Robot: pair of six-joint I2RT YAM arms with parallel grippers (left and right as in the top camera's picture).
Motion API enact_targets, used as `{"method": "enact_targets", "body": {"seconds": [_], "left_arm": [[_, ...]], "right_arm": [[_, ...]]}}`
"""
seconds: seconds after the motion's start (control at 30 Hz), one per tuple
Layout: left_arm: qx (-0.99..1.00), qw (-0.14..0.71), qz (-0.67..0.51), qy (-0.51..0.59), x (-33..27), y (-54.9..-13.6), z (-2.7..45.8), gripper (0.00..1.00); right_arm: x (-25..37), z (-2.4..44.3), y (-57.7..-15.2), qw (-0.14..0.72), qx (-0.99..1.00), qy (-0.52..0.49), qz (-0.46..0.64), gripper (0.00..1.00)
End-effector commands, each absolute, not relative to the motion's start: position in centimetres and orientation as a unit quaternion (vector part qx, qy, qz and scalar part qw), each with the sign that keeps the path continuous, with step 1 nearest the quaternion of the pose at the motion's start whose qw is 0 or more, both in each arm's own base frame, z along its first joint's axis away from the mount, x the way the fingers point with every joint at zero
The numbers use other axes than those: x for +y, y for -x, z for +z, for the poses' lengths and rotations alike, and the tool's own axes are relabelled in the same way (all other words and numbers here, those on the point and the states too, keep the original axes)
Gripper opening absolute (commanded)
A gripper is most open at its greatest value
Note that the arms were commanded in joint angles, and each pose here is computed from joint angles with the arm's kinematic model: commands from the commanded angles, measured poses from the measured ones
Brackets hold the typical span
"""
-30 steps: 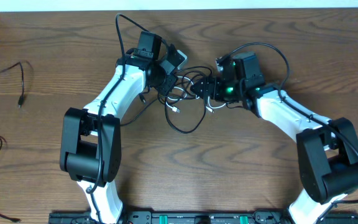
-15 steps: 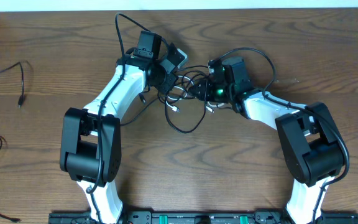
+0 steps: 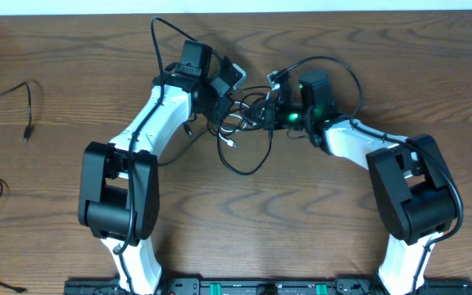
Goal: Untangle cables
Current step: 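Pull the white cable out to the upper right with the right gripper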
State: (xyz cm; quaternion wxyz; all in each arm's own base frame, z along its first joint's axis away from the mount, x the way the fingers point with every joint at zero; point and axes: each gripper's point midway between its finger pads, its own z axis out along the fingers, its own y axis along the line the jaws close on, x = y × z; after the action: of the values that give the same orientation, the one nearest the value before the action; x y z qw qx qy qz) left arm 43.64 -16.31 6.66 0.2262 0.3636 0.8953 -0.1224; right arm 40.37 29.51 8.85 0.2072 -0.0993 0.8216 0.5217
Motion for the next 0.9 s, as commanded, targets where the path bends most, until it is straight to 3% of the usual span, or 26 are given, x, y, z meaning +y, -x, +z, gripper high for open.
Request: {"method": "enact_targets", "body": {"seconds": [0.0,0.33,0.87], "left_arm": [[0.903,0.224,-0.117,-0.346,-14.8,-44.1,6.3,0.08],[0.913,0.227,-0.11,-0.32,-12.3,-44.9,6.3,0.08],[0.913,0.227,-0.11,-0.32,-12.2,-44.8,6.3,0.07]], "right_arm": [[28.8,11.8,-38.8,0.155,0.773,0.126,0.603,0.01],[23.1,16.5,-39.9,0.101,0.719,0.088,0.682,0.01],[10.2,23.1,-44.4,0.226,0.686,0.007,0.692,0.01]]}}
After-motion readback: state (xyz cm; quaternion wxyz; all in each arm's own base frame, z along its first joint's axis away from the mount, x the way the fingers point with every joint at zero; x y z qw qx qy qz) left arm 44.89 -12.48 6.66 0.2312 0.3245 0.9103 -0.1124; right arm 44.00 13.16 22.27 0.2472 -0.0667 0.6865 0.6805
